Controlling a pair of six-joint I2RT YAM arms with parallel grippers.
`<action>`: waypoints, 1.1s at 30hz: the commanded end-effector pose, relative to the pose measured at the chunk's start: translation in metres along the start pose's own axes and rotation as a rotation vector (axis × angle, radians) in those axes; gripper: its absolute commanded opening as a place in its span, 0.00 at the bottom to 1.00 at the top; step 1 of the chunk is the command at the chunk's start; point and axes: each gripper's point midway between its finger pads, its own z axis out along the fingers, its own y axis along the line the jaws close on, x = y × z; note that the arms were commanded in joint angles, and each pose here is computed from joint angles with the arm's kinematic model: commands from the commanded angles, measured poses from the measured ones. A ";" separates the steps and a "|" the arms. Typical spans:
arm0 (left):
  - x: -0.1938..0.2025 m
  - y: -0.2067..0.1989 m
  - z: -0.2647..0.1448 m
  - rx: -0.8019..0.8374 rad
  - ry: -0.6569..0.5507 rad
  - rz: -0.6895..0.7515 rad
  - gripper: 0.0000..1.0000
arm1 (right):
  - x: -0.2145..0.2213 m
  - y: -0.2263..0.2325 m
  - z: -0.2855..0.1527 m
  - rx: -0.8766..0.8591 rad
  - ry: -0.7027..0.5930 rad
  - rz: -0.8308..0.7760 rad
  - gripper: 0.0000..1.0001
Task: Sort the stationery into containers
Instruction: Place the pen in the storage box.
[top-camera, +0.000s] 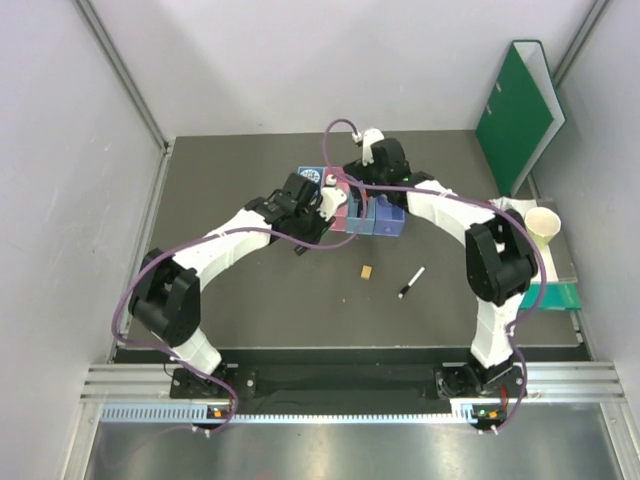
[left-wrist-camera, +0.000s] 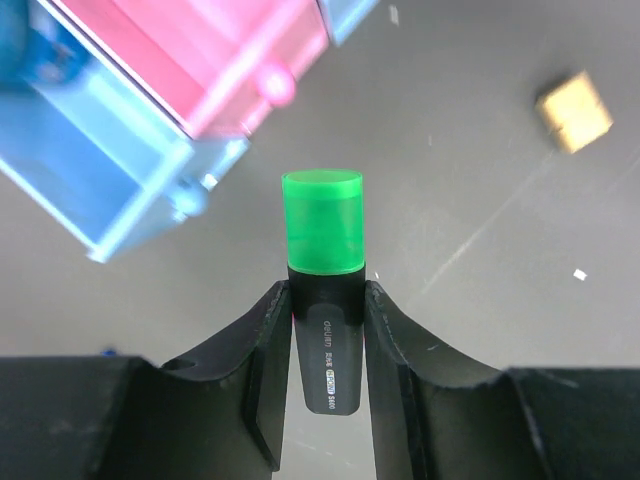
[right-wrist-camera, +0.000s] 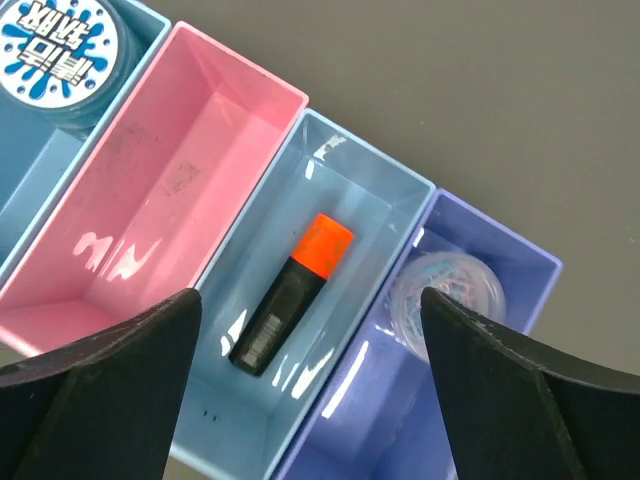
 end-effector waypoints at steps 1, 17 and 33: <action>-0.050 0.008 -0.036 -0.034 -0.139 0.004 0.20 | -0.035 -0.014 -0.046 0.034 -0.097 0.013 0.92; -0.175 0.043 -0.011 -0.068 -0.357 -0.107 0.15 | 0.080 -0.013 -0.152 -0.039 0.099 -0.116 0.88; -0.199 0.045 0.083 0.009 -0.346 -0.181 0.13 | 0.144 0.044 -0.167 -0.292 0.269 -0.329 0.80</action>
